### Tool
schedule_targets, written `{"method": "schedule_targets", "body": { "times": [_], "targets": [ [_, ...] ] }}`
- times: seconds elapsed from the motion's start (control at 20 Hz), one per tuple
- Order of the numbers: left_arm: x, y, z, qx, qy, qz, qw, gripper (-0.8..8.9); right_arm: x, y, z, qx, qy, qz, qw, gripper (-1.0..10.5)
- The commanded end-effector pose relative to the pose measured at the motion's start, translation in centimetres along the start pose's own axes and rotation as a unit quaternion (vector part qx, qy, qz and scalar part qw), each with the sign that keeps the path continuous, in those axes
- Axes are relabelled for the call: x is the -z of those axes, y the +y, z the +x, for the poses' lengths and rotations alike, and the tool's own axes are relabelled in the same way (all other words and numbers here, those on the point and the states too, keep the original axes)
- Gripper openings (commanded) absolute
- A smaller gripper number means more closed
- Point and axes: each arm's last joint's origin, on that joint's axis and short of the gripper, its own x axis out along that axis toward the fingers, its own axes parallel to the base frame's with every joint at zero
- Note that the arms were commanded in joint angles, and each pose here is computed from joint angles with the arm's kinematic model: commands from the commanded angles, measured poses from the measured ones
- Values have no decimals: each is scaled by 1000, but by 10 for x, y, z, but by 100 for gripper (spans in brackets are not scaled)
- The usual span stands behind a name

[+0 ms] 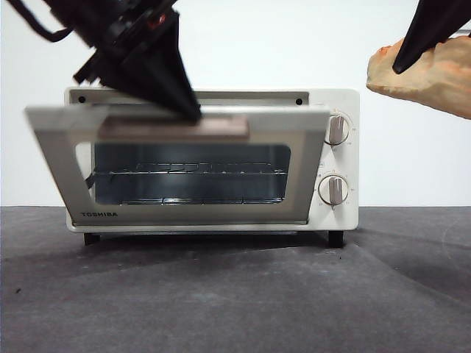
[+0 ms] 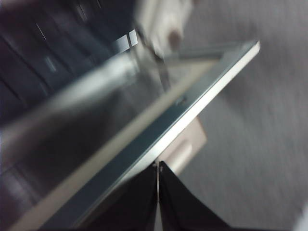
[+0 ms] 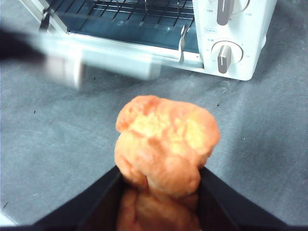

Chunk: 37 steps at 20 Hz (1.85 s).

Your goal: The left arm flap open the oven, the right arm pick bread and place it into oven, the left arm flap close the oven

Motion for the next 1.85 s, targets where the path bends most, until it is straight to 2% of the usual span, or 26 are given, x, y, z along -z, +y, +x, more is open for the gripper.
{"method": "schedule_targets", "body": {
  "times": [0.05, 0.3, 0.85, 1.05, 1.25, 1.5, 1.85],
  "targets": [
    [15, 5, 15, -35, 61, -16, 997, 16, -5, 3, -3, -8, -10, -9, 1000, 194],
    [23, -3, 15, -28, 104, -17, 994, 16, -5, 4, -3, -8, -11, -9, 1000, 194],
    [32, -3, 13, -33, 150, -37, 987, 16, -5, 4, -3, -8, -11, -9, 1000, 194],
    [32, -3, 12, -34, 149, -40, 988, 16, -5, 4, -3, -8, -10, -9, 1000, 195],
    [26, -3, -8, -39, 109, -49, 992, 16, -7, 4, -1, -14, -13, -6, 1000, 195],
    [25, 6, -64, -74, 15, -76, 994, 16, -15, 10, 16, -65, -6, 8, 998, 195],
    [72, 11, -113, -113, -31, -108, 987, 15, -25, 32, 65, -108, 26, 19, 994, 195]
  ]
}}
